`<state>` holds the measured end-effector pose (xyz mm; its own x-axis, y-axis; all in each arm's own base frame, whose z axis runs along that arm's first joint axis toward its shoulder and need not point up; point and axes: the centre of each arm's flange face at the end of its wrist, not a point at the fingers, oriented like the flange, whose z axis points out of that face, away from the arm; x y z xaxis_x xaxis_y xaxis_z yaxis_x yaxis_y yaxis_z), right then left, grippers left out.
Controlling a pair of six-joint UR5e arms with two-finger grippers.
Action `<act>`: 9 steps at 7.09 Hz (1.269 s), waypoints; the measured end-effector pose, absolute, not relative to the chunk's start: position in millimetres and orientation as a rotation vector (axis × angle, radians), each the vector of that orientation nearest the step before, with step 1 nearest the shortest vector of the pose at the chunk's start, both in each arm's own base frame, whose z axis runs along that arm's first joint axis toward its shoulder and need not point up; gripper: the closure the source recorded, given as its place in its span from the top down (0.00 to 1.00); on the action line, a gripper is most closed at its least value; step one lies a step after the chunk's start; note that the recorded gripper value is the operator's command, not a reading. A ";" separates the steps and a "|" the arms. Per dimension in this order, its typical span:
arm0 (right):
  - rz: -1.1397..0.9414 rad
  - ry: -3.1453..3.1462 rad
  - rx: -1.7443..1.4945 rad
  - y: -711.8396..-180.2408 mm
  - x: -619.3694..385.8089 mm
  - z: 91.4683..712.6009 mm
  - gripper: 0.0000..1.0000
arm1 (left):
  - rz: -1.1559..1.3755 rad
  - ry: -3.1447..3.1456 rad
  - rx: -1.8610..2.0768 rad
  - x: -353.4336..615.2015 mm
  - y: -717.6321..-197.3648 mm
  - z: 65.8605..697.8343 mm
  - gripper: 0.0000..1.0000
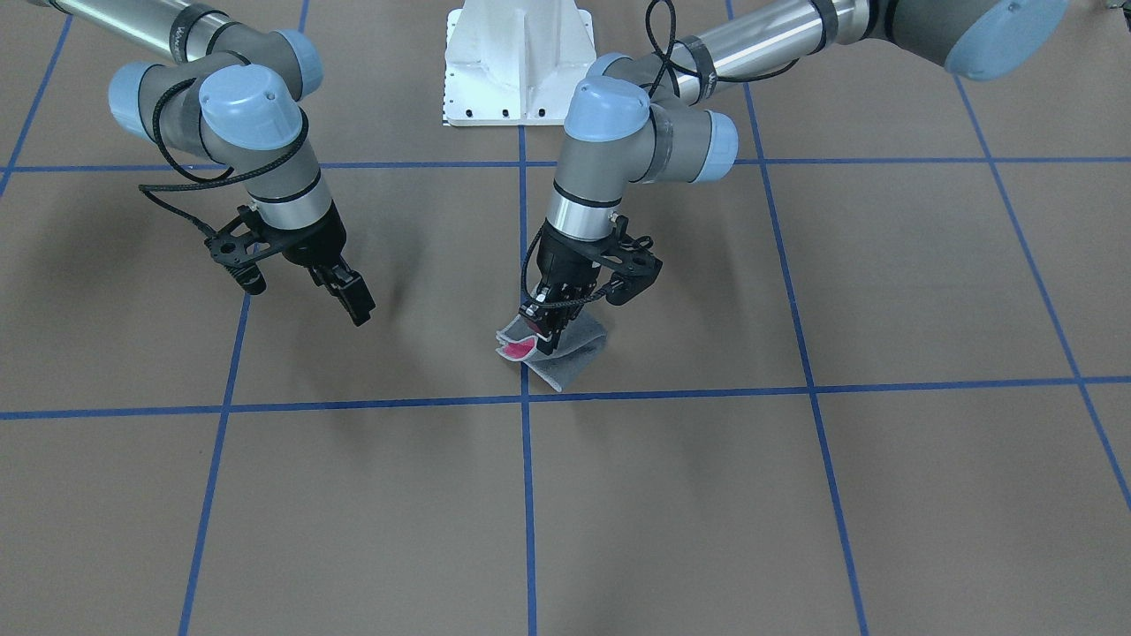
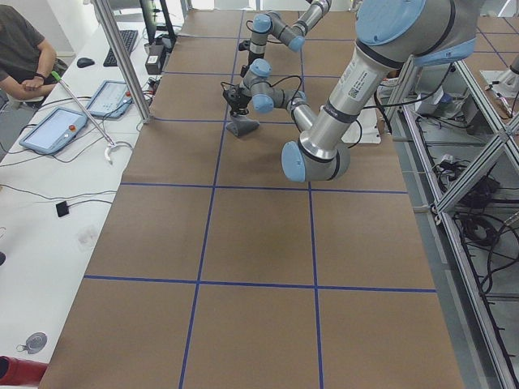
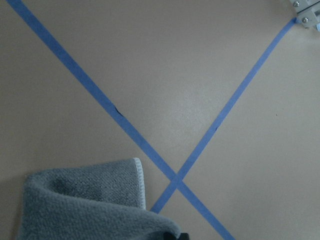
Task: Fold towel twice with both arms
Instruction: 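Open the left gripper and raise it away while the right gripper moves toward the towel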
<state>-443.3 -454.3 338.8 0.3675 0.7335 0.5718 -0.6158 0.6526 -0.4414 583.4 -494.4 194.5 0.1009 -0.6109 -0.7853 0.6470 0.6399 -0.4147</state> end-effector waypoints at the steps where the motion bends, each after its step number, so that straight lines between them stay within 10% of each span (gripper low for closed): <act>1: 0.871 -0.821 -0.162 -454.0 -443.5 338.0 1.00 | -0.932 1.130 0.038 585.4 -496.7 198.9 0.07; 3: 0.870 -0.821 -0.161 -453.6 -443.8 337.3 1.00 | -0.932 1.115 0.049 585.4 -504.1 206.4 1.00; 9: 0.857 -0.868 -0.147 -469.6 -473.4 321.2 1.00 | -0.900 1.193 0.004 543.0 -547.3 194.8 1.00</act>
